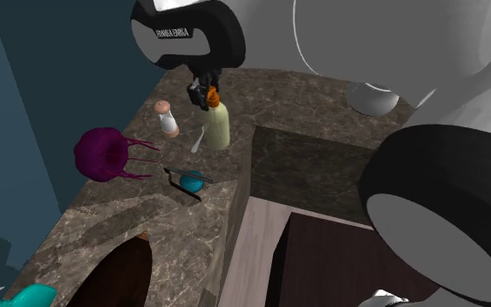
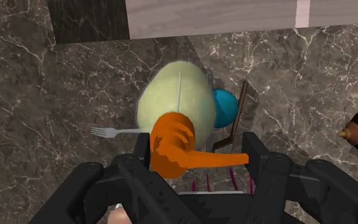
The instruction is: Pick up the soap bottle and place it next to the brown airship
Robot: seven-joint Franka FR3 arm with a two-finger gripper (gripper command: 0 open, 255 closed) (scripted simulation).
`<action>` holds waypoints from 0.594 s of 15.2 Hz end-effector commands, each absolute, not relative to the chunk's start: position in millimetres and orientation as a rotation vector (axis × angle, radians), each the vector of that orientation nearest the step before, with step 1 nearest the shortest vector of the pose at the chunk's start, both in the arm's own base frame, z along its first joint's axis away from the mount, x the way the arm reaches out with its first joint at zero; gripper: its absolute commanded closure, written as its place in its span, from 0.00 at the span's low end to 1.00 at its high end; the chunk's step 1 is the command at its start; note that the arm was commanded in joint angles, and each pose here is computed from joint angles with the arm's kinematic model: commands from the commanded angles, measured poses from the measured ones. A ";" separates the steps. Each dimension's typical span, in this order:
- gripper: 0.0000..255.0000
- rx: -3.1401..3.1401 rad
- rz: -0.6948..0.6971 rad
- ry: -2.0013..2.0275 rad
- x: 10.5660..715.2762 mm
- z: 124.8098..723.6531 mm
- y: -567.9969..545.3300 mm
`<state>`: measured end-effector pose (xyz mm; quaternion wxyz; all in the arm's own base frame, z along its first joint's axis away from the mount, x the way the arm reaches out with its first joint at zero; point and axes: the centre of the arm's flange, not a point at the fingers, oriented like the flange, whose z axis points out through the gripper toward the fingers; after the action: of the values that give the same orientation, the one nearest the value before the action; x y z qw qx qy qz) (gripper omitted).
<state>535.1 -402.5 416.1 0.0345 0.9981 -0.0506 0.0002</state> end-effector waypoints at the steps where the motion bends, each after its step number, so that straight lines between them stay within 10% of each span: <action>1: 1.00 3.068 0.001 -0.156 536.0 427.2 -402.2; 9: 1.00 3.068 0.001 -0.156 536.0 469.4 -402.2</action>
<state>537.1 -402.9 463.7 0.0346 0.9981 -0.0506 0.0002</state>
